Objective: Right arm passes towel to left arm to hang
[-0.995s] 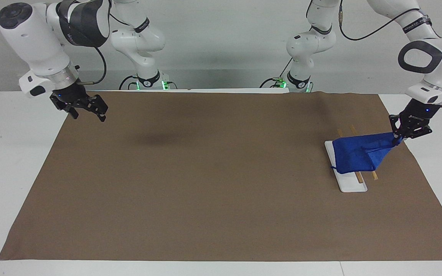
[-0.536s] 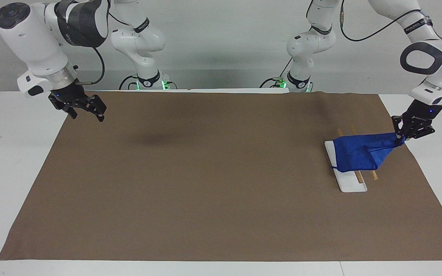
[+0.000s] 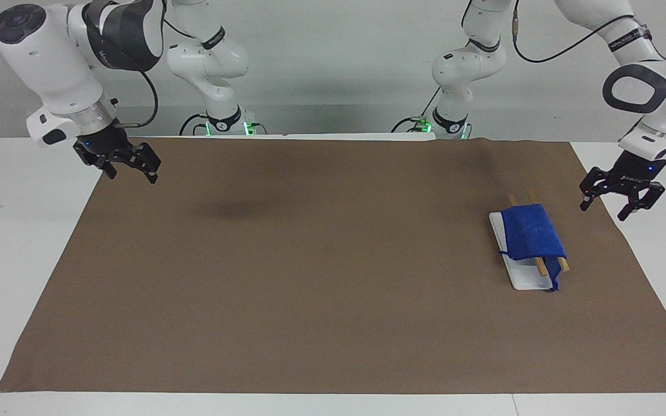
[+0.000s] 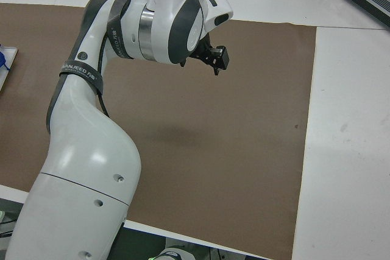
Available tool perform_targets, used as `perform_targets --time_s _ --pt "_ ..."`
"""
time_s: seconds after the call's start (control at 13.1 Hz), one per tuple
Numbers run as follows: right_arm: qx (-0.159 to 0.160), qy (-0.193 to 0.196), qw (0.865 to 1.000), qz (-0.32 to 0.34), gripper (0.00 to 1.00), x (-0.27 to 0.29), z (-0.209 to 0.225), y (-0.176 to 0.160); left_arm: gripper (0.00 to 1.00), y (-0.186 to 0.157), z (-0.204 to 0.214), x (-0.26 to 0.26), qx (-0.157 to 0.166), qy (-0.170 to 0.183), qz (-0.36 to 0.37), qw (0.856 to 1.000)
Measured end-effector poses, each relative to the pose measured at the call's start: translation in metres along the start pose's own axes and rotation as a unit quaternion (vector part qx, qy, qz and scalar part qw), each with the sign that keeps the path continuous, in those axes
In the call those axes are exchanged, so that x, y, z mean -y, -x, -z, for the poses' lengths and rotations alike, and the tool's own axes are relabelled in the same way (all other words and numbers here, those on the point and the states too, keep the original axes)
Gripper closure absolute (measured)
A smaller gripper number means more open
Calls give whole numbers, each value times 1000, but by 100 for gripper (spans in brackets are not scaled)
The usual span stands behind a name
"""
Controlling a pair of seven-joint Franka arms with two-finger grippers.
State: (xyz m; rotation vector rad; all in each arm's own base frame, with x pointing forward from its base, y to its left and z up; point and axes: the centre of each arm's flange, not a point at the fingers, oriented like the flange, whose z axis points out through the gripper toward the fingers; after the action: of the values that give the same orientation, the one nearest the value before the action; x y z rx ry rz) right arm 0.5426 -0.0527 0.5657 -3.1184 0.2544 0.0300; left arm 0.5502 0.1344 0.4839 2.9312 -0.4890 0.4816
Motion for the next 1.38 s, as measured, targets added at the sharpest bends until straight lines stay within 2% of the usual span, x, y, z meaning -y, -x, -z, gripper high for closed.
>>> perform_targets --time_s 0.15,0.31,0.54,0.84,1.15,1.38 --pt "0 0 1000 0 0 0 0 0 0 3 -4 -5 23 11 76 997" --pt "0 0 1000 0 0 0 0 0 0 4 -1 -15 68 17 145 987" --pt "0 0 1000 0 0 0 0 0 0 -18 34 -54 146 0 144 979" --pt "1 0 1000 0 0 0 -1 0 0 -32 54 -104 213 -9 170 962" --pt "1 0 1000 -3 0 -3 -1 0 0 -56 85 -151 251 -13 153 956" --pt "2 0 1000 -3 0 -3 -1 0 0 -68 90 -160 257 -13 150 955"
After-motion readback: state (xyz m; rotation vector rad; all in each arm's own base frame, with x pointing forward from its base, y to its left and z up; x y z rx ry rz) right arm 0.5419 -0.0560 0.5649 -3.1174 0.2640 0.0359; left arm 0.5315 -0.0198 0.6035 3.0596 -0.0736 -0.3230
